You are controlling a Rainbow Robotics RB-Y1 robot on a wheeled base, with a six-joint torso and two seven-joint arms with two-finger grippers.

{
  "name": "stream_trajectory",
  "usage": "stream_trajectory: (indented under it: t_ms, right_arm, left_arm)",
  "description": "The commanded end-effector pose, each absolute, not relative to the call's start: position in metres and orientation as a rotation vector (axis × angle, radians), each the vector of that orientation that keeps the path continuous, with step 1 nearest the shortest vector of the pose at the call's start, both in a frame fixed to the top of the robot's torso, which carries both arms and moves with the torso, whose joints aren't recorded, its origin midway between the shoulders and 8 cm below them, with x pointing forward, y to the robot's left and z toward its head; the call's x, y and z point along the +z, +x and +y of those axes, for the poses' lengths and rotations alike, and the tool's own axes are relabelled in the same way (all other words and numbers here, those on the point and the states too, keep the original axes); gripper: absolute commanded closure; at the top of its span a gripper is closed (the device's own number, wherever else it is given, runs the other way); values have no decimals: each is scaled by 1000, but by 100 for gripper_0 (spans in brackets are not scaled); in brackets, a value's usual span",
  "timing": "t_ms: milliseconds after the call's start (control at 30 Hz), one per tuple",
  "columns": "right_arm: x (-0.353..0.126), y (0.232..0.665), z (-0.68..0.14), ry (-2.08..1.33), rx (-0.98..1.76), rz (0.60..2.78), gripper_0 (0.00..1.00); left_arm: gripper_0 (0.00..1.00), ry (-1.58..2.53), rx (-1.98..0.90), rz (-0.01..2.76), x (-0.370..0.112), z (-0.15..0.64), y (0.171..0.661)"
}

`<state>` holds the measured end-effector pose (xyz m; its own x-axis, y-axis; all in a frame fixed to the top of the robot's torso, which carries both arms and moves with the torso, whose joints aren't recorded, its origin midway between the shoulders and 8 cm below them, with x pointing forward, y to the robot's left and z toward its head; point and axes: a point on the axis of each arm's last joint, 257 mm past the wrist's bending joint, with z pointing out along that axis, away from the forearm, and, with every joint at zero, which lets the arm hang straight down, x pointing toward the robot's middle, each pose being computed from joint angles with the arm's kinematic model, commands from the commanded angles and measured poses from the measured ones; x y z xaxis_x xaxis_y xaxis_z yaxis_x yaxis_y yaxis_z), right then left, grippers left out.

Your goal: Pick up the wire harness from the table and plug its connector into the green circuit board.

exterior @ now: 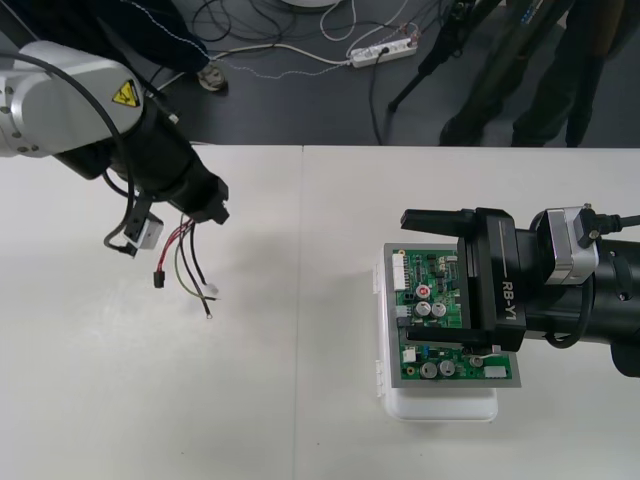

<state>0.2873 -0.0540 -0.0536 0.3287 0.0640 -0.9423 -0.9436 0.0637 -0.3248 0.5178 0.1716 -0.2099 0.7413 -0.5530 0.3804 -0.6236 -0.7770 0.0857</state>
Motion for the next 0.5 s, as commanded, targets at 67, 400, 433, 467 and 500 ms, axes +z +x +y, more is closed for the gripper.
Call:
stream_trajectory:
  t_ms: [67, 400, 433, 467, 500]
  right_arm:
    - [-51, 288, -59, -1264, 945, 938, 0]
    - [-51, 288, -60, -1261, 949, 948, 0]
    - [-50, 288, -60, -1259, 952, 947, 0]
    - [-51, 288, -60, -1260, 951, 948, 0]
    - [-51, 288, -60, -1261, 949, 948, 0]
  left_arm:
    - [100, 2694, 354, -845, -186, 195, 489]
    - [100, 2580, 204, -562, -153, 206, 455]
    - [100, 2564, 184, -521, -149, 206, 451]
    - [100, 2551, 174, -487, -146, 207, 448]
    - [100, 2533, 151, -455, -143, 205, 442]
